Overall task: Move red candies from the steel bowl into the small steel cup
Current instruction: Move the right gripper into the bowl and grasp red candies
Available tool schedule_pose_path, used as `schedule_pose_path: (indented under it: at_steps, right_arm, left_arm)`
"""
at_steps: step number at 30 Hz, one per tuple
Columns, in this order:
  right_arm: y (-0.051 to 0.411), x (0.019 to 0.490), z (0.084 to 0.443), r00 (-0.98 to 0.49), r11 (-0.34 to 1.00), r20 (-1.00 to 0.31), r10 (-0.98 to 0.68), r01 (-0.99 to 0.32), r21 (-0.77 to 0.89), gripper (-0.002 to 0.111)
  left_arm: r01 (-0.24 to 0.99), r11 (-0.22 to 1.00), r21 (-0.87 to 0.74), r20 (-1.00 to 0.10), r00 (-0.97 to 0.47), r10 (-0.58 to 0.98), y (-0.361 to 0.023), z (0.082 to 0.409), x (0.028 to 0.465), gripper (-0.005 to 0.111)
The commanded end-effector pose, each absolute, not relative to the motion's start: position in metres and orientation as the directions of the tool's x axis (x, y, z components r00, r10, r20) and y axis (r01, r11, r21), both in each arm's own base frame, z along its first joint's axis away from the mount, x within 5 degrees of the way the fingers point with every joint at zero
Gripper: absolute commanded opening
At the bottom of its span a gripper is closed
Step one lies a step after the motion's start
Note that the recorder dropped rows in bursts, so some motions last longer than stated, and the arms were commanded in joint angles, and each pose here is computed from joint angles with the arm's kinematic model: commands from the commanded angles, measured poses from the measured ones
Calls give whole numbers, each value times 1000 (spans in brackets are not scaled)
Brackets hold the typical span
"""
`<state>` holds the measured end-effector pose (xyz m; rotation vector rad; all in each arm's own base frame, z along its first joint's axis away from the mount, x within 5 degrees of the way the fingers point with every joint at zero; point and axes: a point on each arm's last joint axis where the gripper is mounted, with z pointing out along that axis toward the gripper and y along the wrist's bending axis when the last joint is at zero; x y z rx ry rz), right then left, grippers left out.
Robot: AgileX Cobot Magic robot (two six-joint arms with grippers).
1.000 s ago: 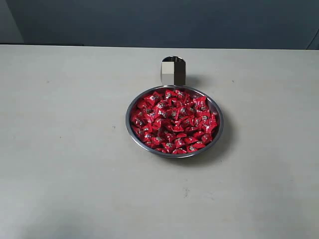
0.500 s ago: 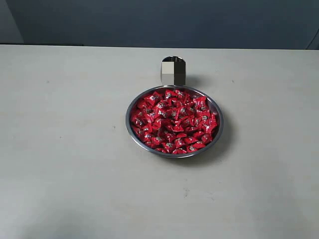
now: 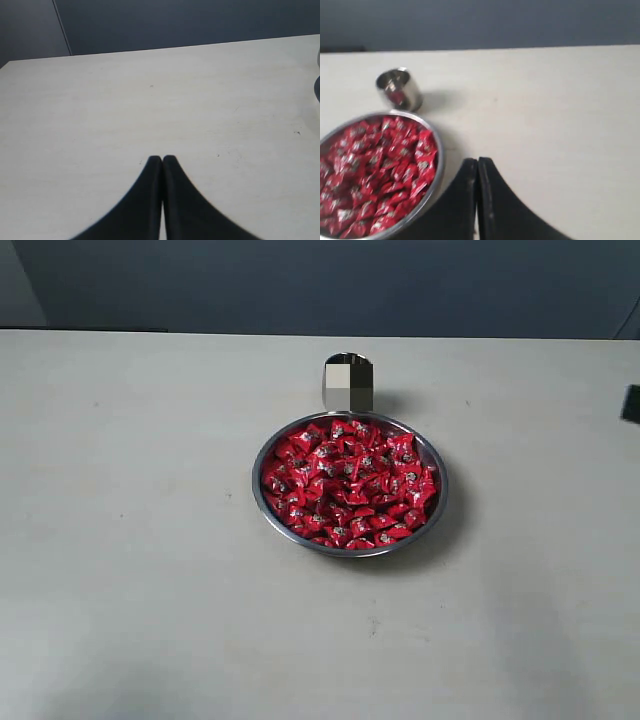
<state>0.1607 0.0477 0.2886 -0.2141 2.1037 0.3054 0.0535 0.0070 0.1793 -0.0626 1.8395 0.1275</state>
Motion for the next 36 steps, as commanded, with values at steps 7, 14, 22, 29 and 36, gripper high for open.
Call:
schedule_pose_path:
  at_steps: [7,14,22,29,36]
  right_arm:
    - [127,207,245,-675,835,-661,-328,-534,131,33]
    - [181,239,218,-705,785,-568,-426,-600,156,36]
    - [238,273,191,-698,723,-479,-532,-669,172,36]
    - [271,296,171,-677,695,-467,-569,-700,167,36]
    - [285,316,152,-648,679,-461,-606,-723,123,36]
  left_arm:
    - [-103,993,55,-967,-251,28,7,183,53,0]
    - [-103,993,55,-967,-251,28,7,183,53,0]
    - [-103,993,55,-967,-251,28,7,183,53,0]
    - [-103,993,55,-967,-251,28,7,183,53,0]
    - [-103,993,55,-967,-251,28,7,183,53,0]
